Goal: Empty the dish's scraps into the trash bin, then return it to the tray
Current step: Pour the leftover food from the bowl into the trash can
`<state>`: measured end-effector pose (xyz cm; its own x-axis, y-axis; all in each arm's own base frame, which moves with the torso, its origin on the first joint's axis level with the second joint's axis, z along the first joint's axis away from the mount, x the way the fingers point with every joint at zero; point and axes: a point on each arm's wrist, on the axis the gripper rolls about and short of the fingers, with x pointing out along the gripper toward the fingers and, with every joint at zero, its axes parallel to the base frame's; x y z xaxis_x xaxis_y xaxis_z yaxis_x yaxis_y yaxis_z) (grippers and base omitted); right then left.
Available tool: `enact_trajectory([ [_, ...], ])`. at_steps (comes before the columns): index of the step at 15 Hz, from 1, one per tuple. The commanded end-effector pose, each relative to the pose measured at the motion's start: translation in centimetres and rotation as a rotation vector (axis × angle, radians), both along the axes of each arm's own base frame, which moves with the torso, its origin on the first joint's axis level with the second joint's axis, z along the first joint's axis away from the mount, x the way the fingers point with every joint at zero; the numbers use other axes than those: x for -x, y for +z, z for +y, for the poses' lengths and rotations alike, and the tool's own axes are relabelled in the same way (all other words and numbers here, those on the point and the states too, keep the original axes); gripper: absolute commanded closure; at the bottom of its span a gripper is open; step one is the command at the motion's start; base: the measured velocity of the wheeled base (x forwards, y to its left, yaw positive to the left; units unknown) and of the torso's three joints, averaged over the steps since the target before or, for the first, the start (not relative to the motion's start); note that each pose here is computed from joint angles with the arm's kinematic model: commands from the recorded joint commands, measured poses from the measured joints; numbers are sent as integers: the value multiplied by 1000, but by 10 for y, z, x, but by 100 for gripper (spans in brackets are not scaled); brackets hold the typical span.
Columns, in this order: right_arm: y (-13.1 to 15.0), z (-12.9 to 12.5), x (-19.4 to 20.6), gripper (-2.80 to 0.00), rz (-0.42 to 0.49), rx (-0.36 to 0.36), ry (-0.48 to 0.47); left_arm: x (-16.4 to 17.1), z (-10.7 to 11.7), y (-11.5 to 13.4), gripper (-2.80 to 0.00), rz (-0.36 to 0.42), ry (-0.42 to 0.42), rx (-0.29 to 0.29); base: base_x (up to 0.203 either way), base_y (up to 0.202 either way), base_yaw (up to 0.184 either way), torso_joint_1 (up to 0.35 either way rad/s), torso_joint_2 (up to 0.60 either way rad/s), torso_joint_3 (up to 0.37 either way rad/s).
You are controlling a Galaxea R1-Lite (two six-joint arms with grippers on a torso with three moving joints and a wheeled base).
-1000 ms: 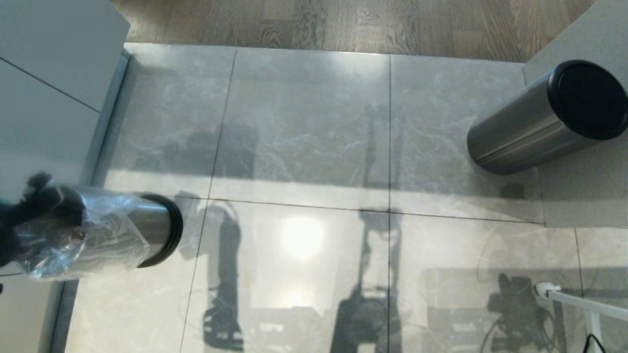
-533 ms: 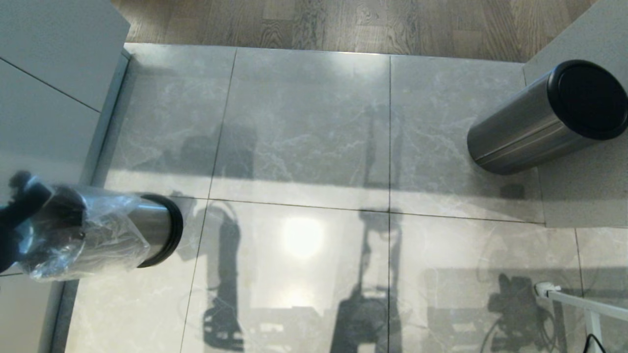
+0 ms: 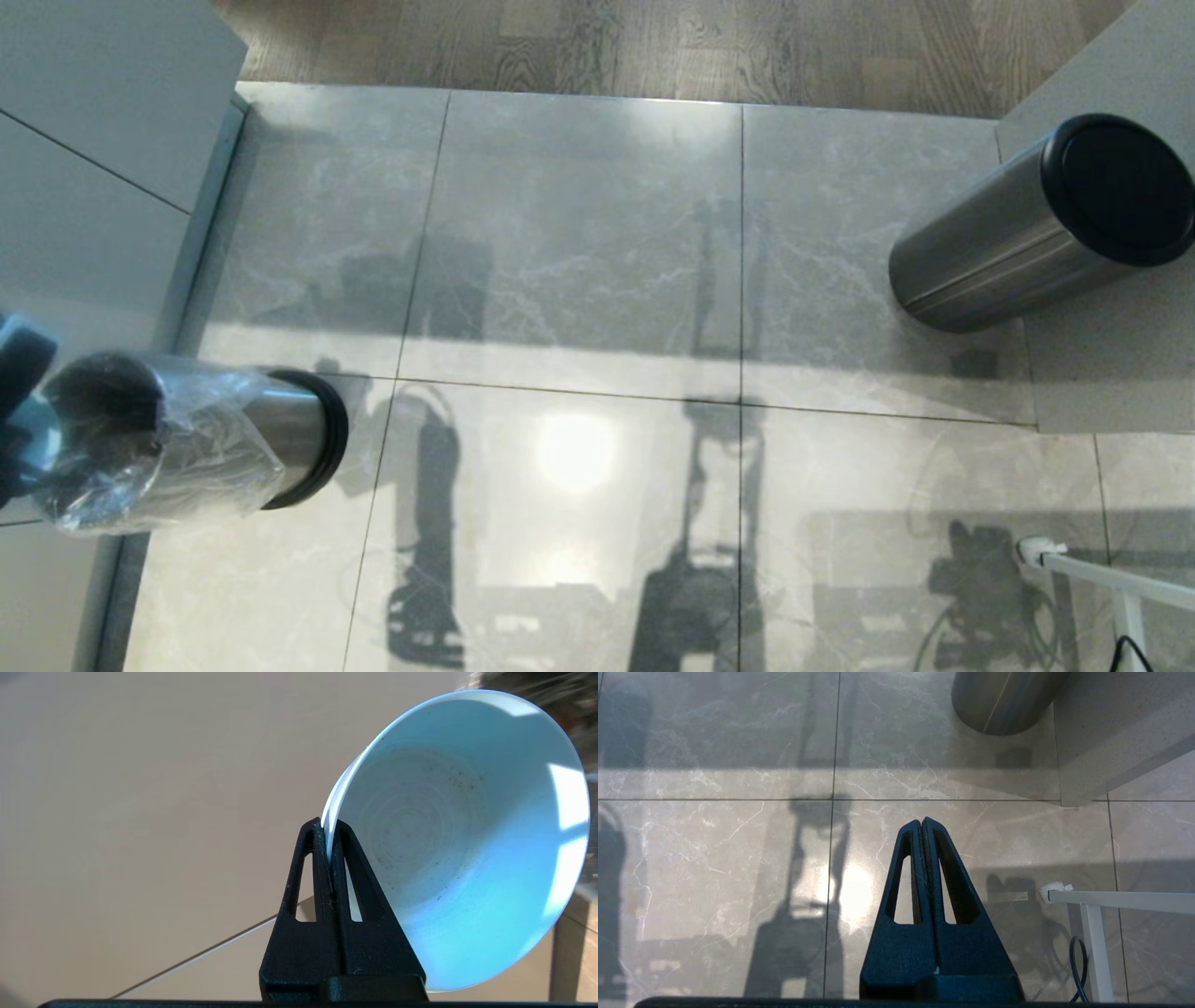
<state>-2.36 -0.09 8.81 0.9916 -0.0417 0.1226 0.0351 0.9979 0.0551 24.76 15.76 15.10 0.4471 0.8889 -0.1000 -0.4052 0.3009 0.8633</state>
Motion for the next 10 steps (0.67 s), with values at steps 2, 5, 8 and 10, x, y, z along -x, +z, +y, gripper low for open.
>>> enact_trajectory([
  [2, 0, 0, 0, 0, -1, 0, 0, 10, 5, 10, 0, -29, 36, -21, 0, 0, 0, 0, 0, 0],
  [5, 0, 0, 0, 0, -1, 0, 0, 23, 12, 6, 0, -42, 83, 0, 0, 0, 0, 0, 0, 0],
  [8, 0, 0, 0, 0, -1, 0, -1, 32, 12, -4, 0, -136, 117, 82, 0, 0, 0, 0, 0, 0],
  [10, 0, 0, 0, 0, -1, 0, 0, 36, 14, -3, 0, -173, 136, 95, 0, 0, 0, 0, 0, 0],
])
